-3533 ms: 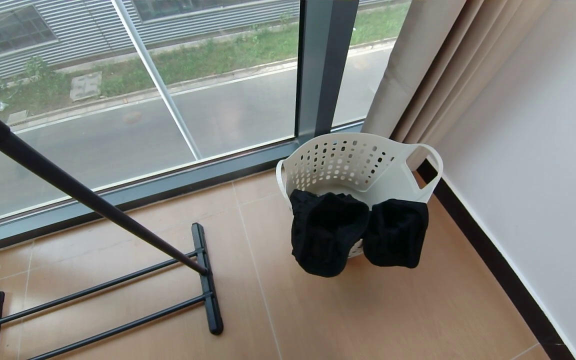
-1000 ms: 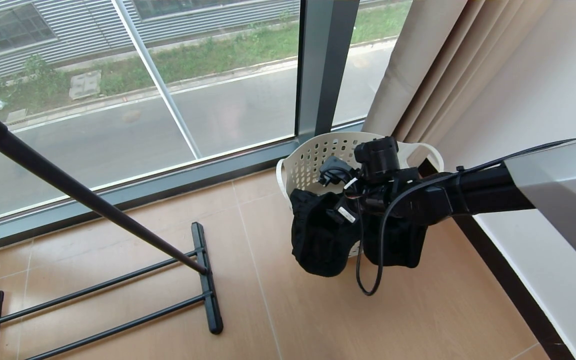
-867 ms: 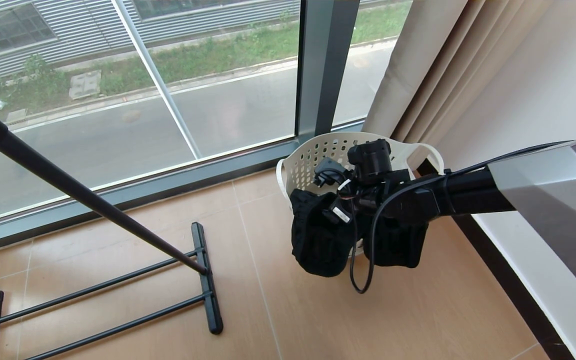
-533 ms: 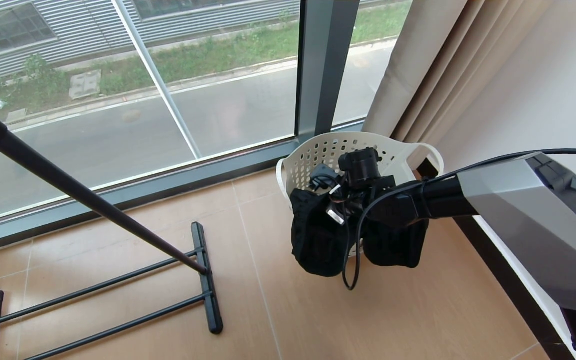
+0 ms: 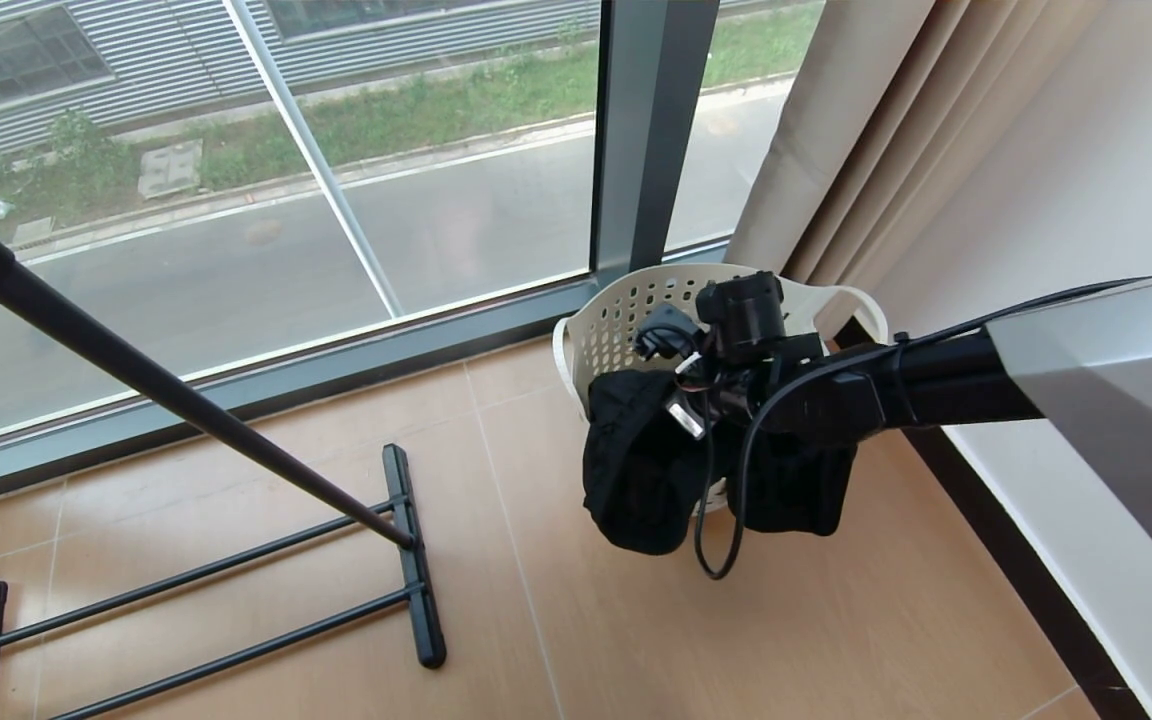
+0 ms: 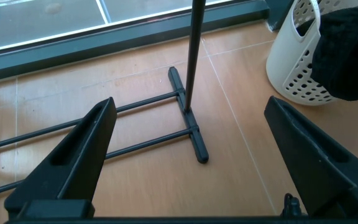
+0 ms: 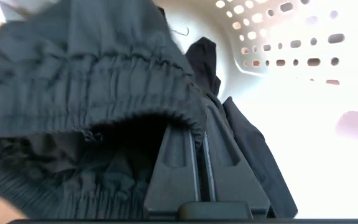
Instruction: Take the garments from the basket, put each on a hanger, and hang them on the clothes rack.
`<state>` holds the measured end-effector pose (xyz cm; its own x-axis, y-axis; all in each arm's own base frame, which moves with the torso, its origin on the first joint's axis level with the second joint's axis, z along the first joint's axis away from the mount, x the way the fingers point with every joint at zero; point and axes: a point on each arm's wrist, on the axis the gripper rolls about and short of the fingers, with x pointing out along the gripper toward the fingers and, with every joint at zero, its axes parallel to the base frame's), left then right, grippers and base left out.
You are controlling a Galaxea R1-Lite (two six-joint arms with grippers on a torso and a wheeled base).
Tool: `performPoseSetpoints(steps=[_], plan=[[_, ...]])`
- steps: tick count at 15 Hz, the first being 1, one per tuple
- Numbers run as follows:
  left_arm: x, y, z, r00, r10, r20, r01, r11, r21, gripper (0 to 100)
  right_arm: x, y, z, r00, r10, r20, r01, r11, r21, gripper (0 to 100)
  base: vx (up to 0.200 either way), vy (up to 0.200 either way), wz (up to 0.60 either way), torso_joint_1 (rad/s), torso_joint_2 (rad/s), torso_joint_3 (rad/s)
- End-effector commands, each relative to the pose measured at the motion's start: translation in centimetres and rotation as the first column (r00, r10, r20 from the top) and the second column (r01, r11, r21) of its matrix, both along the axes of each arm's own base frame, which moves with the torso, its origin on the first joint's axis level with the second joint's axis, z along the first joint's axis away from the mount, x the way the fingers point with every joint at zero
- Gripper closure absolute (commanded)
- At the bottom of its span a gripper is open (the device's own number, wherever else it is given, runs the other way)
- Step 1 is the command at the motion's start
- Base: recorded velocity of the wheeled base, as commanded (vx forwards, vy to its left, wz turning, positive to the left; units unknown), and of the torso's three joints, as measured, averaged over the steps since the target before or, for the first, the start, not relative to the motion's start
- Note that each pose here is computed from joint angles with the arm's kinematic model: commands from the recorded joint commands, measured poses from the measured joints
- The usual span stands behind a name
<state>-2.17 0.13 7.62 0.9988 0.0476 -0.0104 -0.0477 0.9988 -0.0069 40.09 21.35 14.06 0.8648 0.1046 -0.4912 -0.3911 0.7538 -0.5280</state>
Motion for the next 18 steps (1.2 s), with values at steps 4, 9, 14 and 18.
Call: performPoseSetpoints(steps=[4, 9, 14, 18], plan=[[0.0, 0.0, 0.0, 1.0, 0.0, 0.0, 0.0, 1.0, 0.0, 0, -12.5, -1.5, 10.3, 0.99, -0.044, 0.132, 0.015, 0.976, 0.218, 100, 0.0, 0.0, 0.0, 0.0, 0.0, 0.0], [0.0, 0.0, 0.0, 1.0, 0.0, 0.0, 0.0, 1.0, 0.003, 0, -21.0, -3.2, 14.0, 0.983, 0.016, 0.183, -0.091, 0.909, 0.408, 100, 0.0, 0.0, 0.0, 0.0, 0.0, 0.0], [0.0, 0.0, 0.0, 1.0, -0.002, 0.001, 0.002, 1.0, 0.0, 0, -25.9, -6.4, 14.6, 0.982, 0.034, 0.186, -0.132, 0.827, 0.546, 100, 0.0, 0.0, 0.0, 0.0, 0.0, 0.0], [0.0, 0.0, 0.0, 1.0, -0.003, 0.001, 0.003, 1.0, 0.003, 0, -27.0, -7.4, 14.7, 0.983, 0.076, 0.167, -0.164, 0.771, 0.615, 100, 0.0, 0.0, 0.0, 0.0, 0.0, 0.0]])
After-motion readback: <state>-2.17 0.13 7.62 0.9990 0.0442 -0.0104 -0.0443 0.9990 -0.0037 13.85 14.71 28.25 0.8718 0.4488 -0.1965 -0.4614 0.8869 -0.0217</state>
